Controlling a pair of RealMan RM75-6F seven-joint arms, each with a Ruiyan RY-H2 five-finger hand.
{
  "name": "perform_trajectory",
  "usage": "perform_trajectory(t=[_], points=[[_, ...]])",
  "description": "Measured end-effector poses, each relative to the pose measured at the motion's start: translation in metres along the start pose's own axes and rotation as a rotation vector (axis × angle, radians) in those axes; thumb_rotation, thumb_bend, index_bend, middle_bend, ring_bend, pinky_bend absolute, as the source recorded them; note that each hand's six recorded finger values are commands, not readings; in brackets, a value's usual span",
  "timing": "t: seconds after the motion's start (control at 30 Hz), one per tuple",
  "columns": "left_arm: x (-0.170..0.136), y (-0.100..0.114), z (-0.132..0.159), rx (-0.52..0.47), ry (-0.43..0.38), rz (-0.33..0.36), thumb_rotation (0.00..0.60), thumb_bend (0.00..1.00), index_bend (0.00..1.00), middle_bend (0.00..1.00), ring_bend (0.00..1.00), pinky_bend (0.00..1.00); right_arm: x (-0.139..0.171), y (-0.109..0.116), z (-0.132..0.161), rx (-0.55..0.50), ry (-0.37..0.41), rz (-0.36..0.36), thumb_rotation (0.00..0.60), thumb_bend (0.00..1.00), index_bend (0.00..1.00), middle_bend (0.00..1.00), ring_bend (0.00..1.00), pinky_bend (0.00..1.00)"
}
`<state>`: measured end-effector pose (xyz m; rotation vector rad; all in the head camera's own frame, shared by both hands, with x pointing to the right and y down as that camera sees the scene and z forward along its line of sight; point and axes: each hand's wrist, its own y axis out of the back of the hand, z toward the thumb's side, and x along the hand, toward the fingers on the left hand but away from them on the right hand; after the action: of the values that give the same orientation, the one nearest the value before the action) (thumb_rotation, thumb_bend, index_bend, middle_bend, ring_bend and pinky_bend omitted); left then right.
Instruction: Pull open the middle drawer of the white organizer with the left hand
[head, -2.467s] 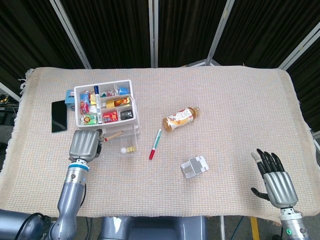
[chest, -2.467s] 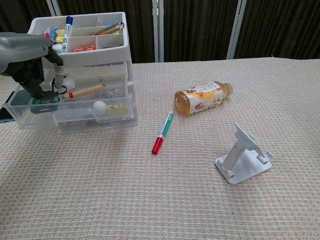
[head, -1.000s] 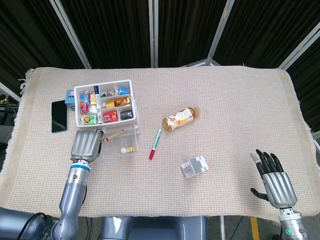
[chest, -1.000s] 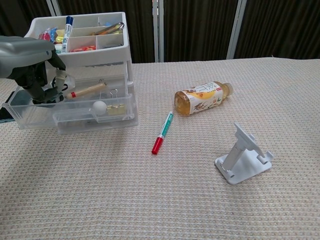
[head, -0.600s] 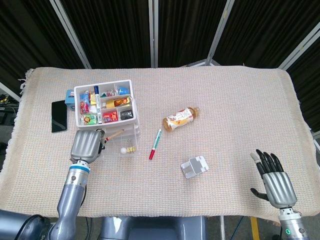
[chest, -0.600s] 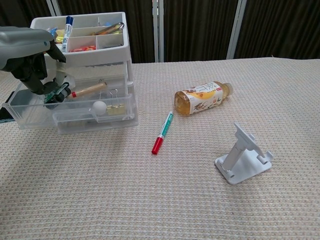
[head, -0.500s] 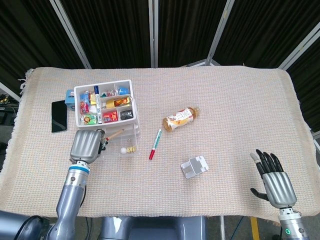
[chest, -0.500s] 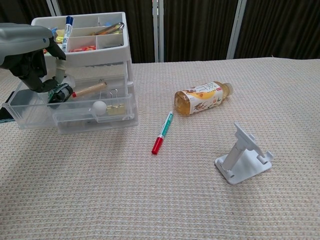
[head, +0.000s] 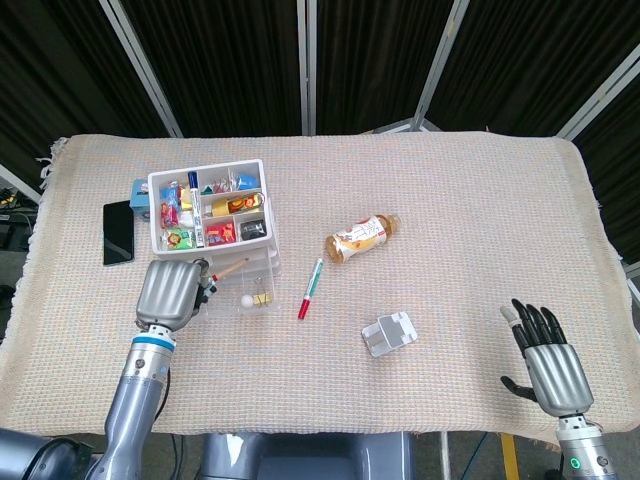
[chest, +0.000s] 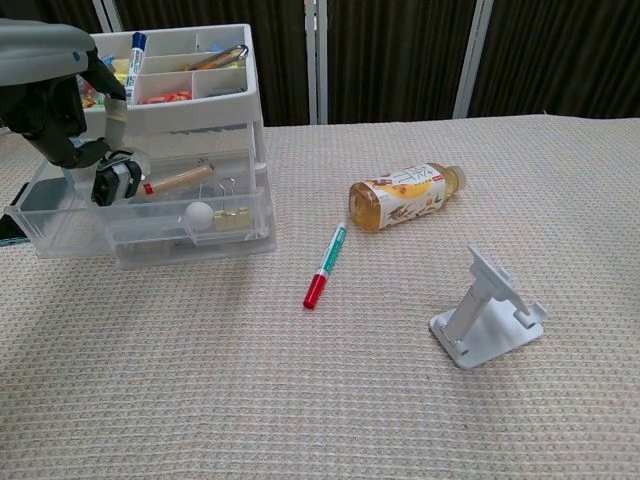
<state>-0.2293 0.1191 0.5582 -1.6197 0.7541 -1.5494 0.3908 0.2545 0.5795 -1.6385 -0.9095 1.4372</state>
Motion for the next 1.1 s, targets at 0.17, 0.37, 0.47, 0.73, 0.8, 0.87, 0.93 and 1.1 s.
perform_trajectory(t=[0.17,0.37,0.47,0.73,0.8,0.87,0.93,1.1], points=[[-0.004,0.006,0.0,0.0,-0.009,0.011,0.6,0.58,0.6,1.0,1.0,0.92,0.0,-0.001,0.0,0.004,0.0,0.004,0.6,0.01,0.08,0.0,0.0,0.0],[-0.011,0.012,-0.001,0.005,-0.024,0.027,0.6,0.58,0.6,1.0,1.0,0.92,0.0,-0.001,0.001,0.005,0.0,0.003,0.6,0.01,0.08,0.0,0.0,0.0],[-0.015,0.016,-0.003,0.008,-0.03,0.039,0.6,0.58,0.6,1.0,1.0,0.92,0.0,-0.001,0.0,0.006,-0.001,0.004,0.6,0.01,0.08,0.0,0.0,0.0],[-0.024,0.022,-0.013,0.019,-0.036,0.062,0.6,0.58,0.6,1.0,1.0,0.92,0.0,-0.002,0.0,0.008,-0.002,0.004,0.6,0.01,0.08,0.0,0.0,0.0],[-0.026,0.023,-0.016,0.021,-0.039,0.072,0.6,0.58,0.6,1.0,1.0,0.92,0.0,-0.002,0.001,0.01,-0.002,0.005,0.6,0.01,0.08,0.0,0.0,0.0],[-0.029,0.024,-0.019,0.023,-0.042,0.082,0.6,0.58,0.6,1.0,1.0,0.92,0.0,-0.003,0.001,0.012,-0.002,0.007,0.6,0.01,0.08,0.0,0.0,0.0],[-0.031,0.024,-0.023,0.028,-0.044,0.088,0.6,0.58,0.6,1.0,1.0,0.92,0.0,-0.003,0.0,0.014,-0.004,0.009,0.6,0.01,0.08,0.0,0.0,0.0],[-0.037,0.023,-0.034,0.038,-0.045,0.098,0.6,0.58,0.6,1.0,1.0,0.92,0.0,-0.004,0.001,0.019,-0.005,0.012,0.6,0.01,0.08,0.0,0.0,0.0]])
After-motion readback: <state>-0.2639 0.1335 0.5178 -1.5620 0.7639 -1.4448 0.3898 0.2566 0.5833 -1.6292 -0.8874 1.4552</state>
